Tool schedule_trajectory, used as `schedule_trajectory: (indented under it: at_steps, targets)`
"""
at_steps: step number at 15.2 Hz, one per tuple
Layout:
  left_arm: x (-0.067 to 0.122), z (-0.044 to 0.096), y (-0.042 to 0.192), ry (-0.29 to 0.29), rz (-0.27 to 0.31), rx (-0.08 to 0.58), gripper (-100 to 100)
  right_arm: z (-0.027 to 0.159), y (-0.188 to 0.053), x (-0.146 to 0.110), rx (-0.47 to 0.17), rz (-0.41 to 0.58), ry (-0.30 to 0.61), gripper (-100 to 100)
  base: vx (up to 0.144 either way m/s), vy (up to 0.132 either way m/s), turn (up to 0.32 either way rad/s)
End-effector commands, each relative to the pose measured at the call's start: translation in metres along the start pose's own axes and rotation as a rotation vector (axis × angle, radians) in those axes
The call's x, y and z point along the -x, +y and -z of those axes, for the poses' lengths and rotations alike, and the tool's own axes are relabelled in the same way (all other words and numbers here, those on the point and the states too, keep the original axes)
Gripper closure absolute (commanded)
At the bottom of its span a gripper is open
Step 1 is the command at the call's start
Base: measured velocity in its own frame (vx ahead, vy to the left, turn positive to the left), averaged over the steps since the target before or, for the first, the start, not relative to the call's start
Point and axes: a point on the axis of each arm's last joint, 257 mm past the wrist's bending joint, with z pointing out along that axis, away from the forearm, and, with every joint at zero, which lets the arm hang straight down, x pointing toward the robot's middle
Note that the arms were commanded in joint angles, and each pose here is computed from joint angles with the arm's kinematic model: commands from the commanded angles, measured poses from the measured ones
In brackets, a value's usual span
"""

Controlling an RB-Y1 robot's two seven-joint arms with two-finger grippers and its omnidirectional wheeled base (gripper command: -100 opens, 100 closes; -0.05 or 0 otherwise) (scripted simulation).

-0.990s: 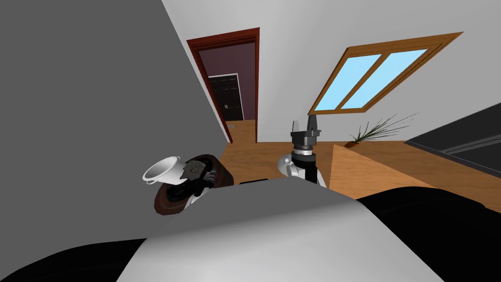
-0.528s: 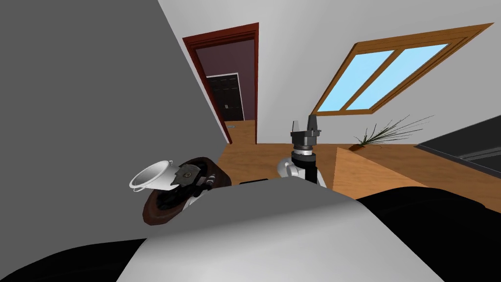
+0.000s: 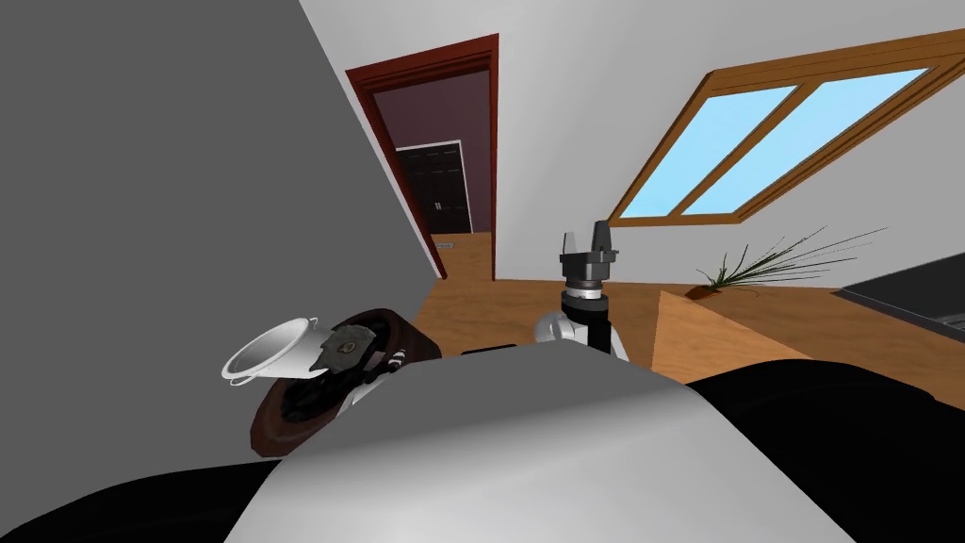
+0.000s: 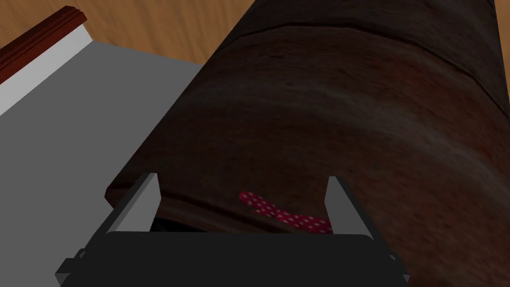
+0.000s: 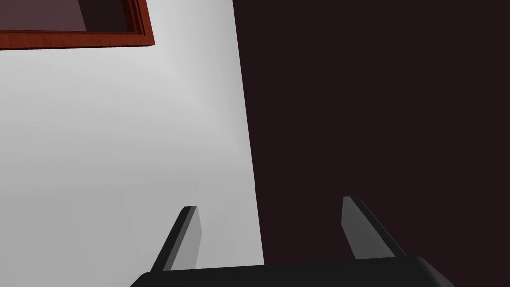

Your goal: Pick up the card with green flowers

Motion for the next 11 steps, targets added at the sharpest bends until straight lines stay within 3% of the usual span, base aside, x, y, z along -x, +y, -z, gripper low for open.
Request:
schedule_trajectory:
  at_steps: [1,3,4,6,8,11]
  targets:
    - [0.001,-0.001,0.021,0.004,-0.005,0.059,-100,0.0,0.0,0.0,0.0,0.0,0.0,0,0.157,-0.114,0.068]
    - [0.014,-0.003,0.054,0.002,-0.012,0.149,-100,0.0,0.0,0.0,0.0,0.0,0.0,0,0.163,-0.097,0.077]
    - [0.014,-0.003,0.054,0.002,-0.012,0.149,-100,0.0,0.0,0.0,0.0,0.0,0.0,0,0.168,-0.086,0.06]
    - [0.028,-0.002,0.081,-0.004,-0.016,0.225,-100,0.0,0.0,0.0,0.0,0.0,0.0,0,0.139,-0.062,0.047]
    - [0.028,-0.002,0.081,-0.004,-0.016,0.225,-100,0.0,0.0,0.0,0.0,0.0,0.0,0,0.098,-0.042,0.039]
    - [0.047,0.001,0.11,-0.016,-0.021,0.307,-100,0.0,0.0,0.0,0.0,0.0,0.0,0,0.092,-0.043,0.046]
